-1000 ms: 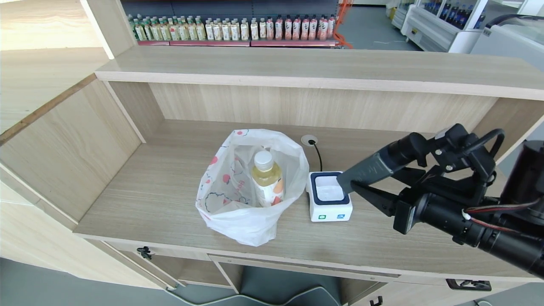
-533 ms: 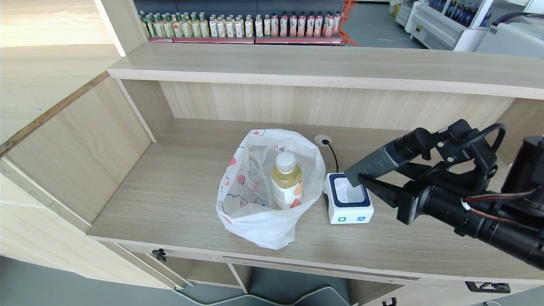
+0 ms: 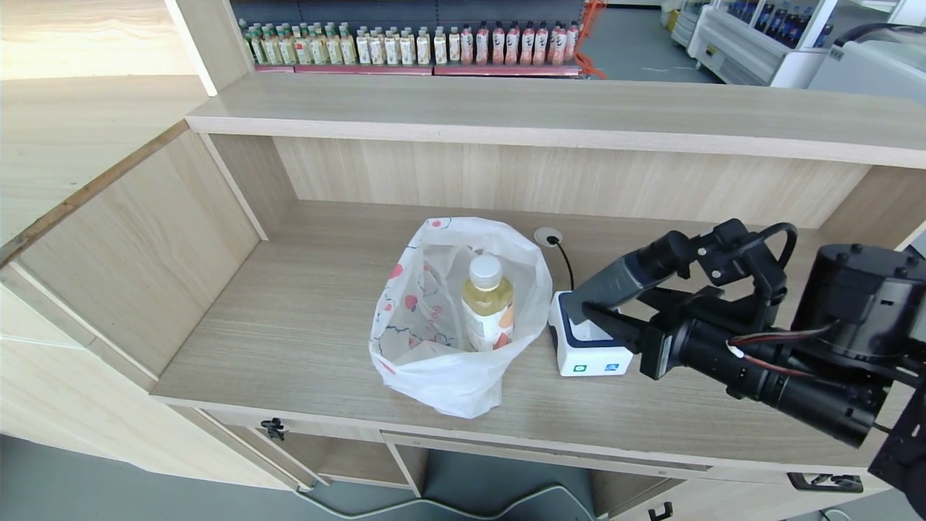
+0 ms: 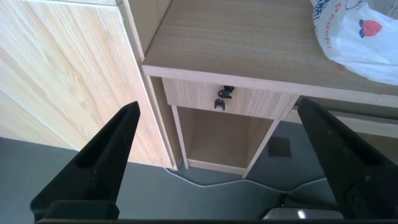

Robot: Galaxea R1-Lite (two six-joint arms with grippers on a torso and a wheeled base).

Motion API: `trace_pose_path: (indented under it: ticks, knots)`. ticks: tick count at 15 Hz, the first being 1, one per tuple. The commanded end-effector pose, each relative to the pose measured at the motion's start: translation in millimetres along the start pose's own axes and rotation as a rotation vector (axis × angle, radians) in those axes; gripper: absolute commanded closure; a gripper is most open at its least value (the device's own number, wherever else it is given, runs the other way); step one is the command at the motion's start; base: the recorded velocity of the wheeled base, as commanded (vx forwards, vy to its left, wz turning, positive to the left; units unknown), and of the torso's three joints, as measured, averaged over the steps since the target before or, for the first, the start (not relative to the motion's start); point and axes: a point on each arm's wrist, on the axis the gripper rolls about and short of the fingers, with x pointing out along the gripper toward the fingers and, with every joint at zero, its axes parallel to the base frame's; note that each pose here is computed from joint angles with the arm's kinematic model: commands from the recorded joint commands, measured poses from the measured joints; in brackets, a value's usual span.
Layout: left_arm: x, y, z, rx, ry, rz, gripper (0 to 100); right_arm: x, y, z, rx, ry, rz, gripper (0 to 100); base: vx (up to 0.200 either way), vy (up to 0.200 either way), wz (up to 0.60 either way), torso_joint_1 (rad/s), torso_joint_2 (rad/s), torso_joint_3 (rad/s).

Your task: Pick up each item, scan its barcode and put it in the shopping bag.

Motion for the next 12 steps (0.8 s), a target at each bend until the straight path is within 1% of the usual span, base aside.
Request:
trace_pose_path:
  ticks: [1, 3, 5, 9, 12]
  knots:
    - [0.0, 0.0, 0.0, -0.001, -0.001, 0.001, 0, 31.4, -19.8, -20.9, -0.004, 0.006, -0.06, 100, 0.0, 0.0, 0.0, 0.0, 0.0, 0.0]
    - [0.0, 0.0, 0.0, -0.006, -0.001, 0.001, 0, 56.2, -32.3, -20.6, -0.026, -0.047, -0.09, 100, 0.0, 0.0, 0.0, 0.0, 0.0, 0.0]
    - [0.0, 0.0, 0.0, -0.006, -0.001, 0.001, 0, 78.9, -36.9, -14.6, -0.029, -0.089, -0.089, 100, 0.0, 0.0, 0.0, 0.0, 0.0, 0.0]
    - [0.0, 0.0, 0.0, -0.006, -0.001, 0.001, 0, 113.1, -42.9, -11.2, -0.029, -0.141, -0.089, 100, 0.0, 0.0, 0.0, 0.0, 0.0, 0.0]
    - [0.0, 0.0, 0.0, -0.006, -0.001, 0.001, 0, 129.5, -39.5, -14.8, 0.001, -0.155, -0.066, 100, 0.0, 0.0, 0.0, 0.0, 0.0, 0.0]
